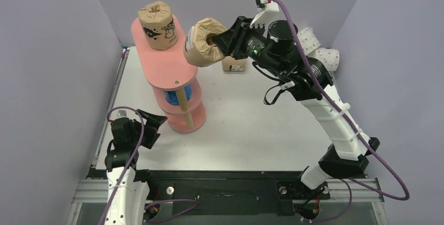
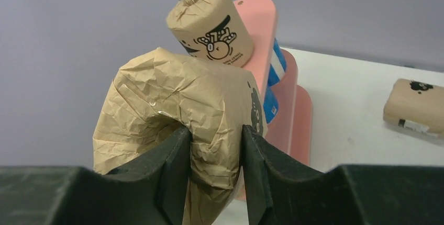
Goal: Place and organize the paper towels onto the shelf
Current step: Place the paper towel on the shelf.
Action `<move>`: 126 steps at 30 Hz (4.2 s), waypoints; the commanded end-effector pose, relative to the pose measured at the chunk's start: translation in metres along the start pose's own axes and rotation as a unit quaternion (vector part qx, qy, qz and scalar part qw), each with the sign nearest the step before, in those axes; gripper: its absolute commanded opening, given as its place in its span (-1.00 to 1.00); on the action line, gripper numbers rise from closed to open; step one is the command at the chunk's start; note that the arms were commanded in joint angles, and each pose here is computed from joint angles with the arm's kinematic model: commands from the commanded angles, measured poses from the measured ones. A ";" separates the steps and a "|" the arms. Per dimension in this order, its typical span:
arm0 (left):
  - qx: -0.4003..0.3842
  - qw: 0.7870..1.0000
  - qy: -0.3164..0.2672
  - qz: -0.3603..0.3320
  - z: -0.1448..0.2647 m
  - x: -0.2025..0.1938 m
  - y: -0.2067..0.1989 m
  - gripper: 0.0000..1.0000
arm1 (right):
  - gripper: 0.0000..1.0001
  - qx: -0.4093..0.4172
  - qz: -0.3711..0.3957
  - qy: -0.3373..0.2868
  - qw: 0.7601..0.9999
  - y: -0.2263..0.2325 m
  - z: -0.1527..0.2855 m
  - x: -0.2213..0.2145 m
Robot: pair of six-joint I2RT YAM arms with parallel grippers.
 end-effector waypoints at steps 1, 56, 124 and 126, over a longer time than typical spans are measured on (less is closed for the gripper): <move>-0.009 1.000 -0.013 -0.004 0.003 0.006 -0.007 0.87 | -0.33 0.023 0.004 -0.008 1.000 0.021 -0.010 0.012; -0.011 1.000 -0.009 -0.006 0.001 0.005 -0.006 0.87 | -0.15 0.078 -0.055 0.033 0.995 0.048 -0.097 -0.035; -0.014 1.000 -0.004 -0.016 0.006 0.001 -0.005 0.87 | 0.70 0.119 0.165 0.020 0.979 0.025 -0.096 -0.091; -0.014 1.000 -0.003 -0.017 0.006 0.001 -0.005 0.87 | 0.70 0.113 0.166 0.024 0.979 0.024 -0.100 -0.094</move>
Point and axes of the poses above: each gripper's point midway between its finger pads, its own z axis back along the fingers, its own y axis along the line the jaws close on, x = y × z, the point moved 4 cm from there along z, back along the fingers, and after that the axes turned 2 degrees about -z, right-handed, at the moved point
